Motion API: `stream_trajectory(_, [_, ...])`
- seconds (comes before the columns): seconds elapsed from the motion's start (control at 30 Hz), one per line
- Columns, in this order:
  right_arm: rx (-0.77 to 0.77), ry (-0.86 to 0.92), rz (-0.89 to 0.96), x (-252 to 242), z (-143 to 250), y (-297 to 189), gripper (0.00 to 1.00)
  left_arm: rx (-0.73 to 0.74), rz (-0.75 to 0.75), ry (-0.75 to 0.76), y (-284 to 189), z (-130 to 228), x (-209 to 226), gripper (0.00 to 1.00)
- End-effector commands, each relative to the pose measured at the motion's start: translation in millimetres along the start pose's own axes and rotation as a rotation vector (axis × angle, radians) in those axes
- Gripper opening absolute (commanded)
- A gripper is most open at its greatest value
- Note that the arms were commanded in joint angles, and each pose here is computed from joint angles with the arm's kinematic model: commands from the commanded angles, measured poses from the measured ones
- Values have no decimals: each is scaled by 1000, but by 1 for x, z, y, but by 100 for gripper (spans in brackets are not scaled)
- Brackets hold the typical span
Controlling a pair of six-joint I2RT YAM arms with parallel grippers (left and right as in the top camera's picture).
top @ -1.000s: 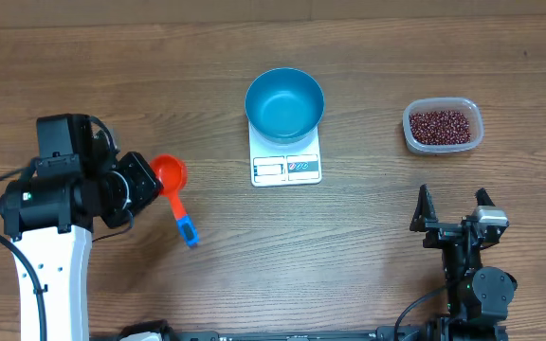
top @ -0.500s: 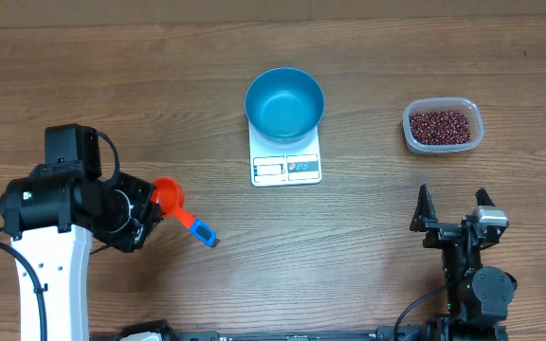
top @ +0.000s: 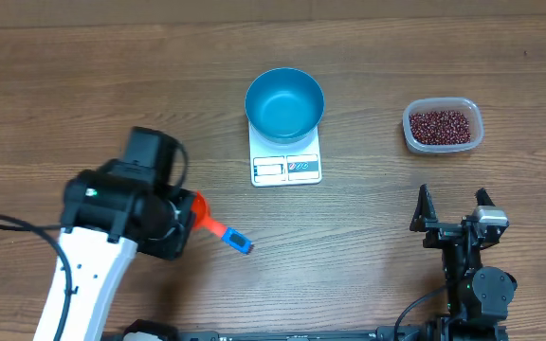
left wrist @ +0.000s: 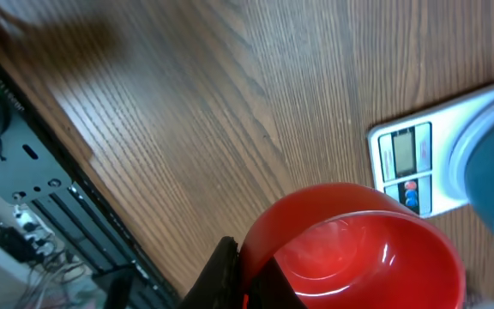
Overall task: Scoop item into bowl and weigh 150g on scale
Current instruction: 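Lift the red scoop with the left gripper and carry it rightward, then rotate the right gripper open and move it toward the scoop handle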
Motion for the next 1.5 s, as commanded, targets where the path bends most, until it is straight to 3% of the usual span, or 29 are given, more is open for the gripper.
stream_trajectory(0.0, [-3,4,10,-1,2,0,100,-109,50,-190,-3,1,-1,4])
stream_trajectory(0.2, [-3,4,10,-1,2,0,100,-132,70,-299,0,20,4,4])
stream_trajectory(0.7, [-3,4,10,-1,2,0,100,-35,-47,-273,34,55,-16,4])
stream_trajectory(1.47, [-3,4,10,-1,2,0,100,-56,-69,-241,44,62,-16,4])
Point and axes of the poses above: each gripper's point midway between its finger pads, its own y axis out along the fingers, its own x axis along the line the jaws close on, z = x × y, the point moved 5 cm from there along -y, back along the fingers, and after that the axes turned 14 degrees about -y, right-handed, at the moved point
